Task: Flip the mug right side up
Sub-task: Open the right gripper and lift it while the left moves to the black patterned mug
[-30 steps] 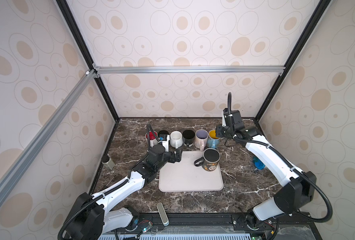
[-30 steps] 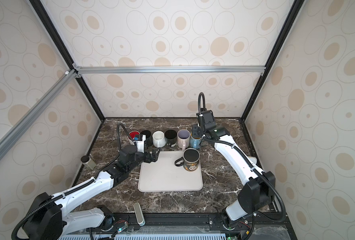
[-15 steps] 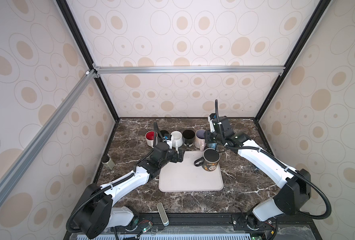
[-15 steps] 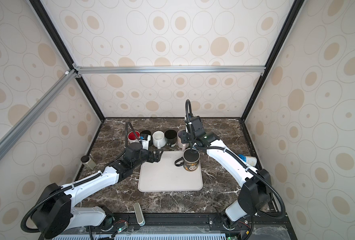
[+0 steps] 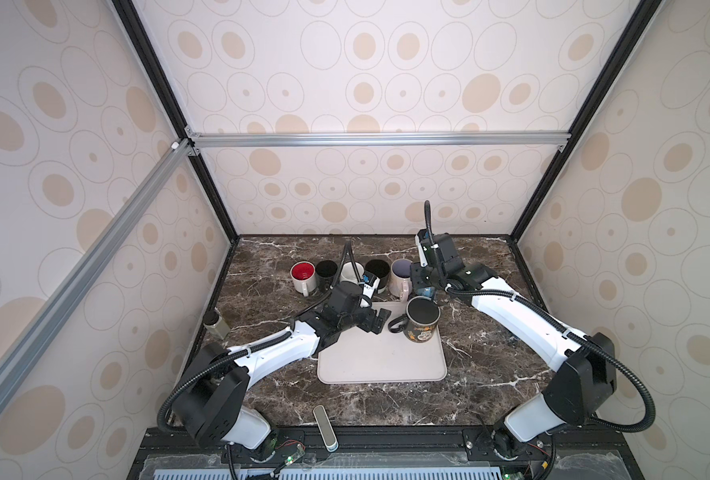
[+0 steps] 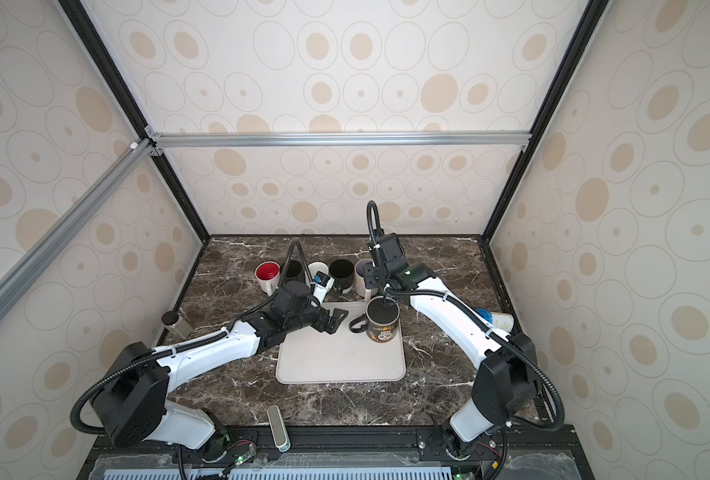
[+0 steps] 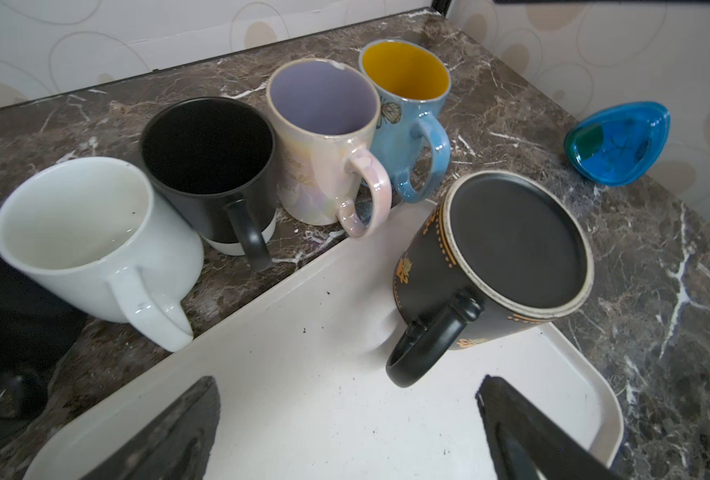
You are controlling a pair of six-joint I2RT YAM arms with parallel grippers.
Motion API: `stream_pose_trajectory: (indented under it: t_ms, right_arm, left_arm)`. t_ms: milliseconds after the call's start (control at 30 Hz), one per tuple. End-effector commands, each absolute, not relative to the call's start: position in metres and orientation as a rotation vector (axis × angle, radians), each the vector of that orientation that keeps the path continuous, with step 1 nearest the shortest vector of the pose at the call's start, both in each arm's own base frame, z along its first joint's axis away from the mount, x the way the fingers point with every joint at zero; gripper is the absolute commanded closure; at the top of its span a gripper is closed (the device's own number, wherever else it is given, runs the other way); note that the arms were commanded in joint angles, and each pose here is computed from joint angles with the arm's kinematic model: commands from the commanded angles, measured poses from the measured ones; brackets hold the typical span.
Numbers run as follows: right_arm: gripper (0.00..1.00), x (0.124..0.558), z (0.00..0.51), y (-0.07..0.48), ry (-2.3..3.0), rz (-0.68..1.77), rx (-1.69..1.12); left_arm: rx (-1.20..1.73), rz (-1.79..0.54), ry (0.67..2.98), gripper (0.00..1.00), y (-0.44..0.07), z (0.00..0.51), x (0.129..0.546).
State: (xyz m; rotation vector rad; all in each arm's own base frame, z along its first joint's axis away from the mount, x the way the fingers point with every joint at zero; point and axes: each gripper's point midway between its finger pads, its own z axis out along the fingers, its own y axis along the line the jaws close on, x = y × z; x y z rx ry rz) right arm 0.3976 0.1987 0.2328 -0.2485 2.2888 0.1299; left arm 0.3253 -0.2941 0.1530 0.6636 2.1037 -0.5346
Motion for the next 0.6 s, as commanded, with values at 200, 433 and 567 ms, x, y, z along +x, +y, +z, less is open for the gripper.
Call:
stream_pose_trajectory:
  t_ms: [200,433,567]
  right_arm:
    - [0.61,0.392,0.247,0.177,2.262,0.046,-0.237]
    - [0.61,0.394,0.246,0.175,2.259,0.078,-0.221]
    - [0.61,0.394,0.247,0.175,2.259,0.084,-0.221]
  left_arm:
    - [0.884,-0.586,2.033,0.14,-0.328,0.145,0.321]
    - [0.943,-0.63,2.045,0.17,-0.348,0.131,0.319]
    - [0.976,-0.671,2.051,0.21,-0.357,0.124,0.313]
